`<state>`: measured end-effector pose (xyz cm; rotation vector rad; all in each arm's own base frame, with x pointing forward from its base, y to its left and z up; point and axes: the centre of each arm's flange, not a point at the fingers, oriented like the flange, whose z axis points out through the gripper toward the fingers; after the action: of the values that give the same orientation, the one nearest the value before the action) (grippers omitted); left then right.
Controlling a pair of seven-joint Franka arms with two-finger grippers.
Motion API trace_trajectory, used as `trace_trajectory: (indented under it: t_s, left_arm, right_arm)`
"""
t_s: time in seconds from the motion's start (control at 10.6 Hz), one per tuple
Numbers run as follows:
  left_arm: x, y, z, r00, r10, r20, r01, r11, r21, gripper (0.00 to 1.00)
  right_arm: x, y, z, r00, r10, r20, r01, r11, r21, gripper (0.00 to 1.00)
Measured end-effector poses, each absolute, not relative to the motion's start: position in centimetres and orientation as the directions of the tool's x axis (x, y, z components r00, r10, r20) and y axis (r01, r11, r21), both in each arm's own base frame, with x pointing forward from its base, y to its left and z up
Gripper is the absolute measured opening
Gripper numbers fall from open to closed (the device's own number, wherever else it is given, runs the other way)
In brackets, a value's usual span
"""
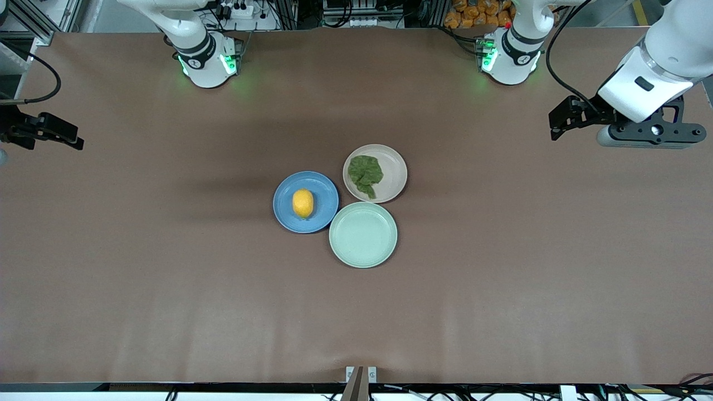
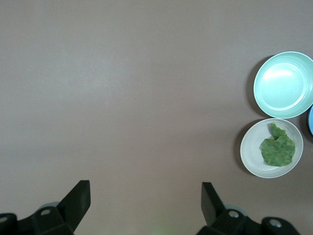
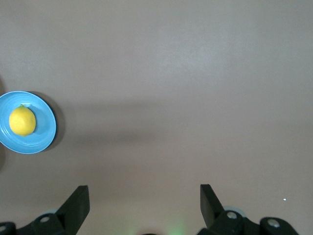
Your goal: Pick lemon and lettuce from blue and beige plates
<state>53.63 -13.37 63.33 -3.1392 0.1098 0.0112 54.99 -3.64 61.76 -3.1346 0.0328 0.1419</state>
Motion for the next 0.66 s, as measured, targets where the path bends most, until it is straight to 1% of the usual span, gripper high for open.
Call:
trace_trajectory:
  t_s: [0.66]
  left_arm:
    - [53.91,-13.38,62.82,0.997,-0.071,-0.016,-0.071,-0.997,0.0,1.0]
  right_arm:
    - [54.99,-3.64,61.76,0.996,-0.021,-0.091,-0.021,-1.0,-0.003,1.0]
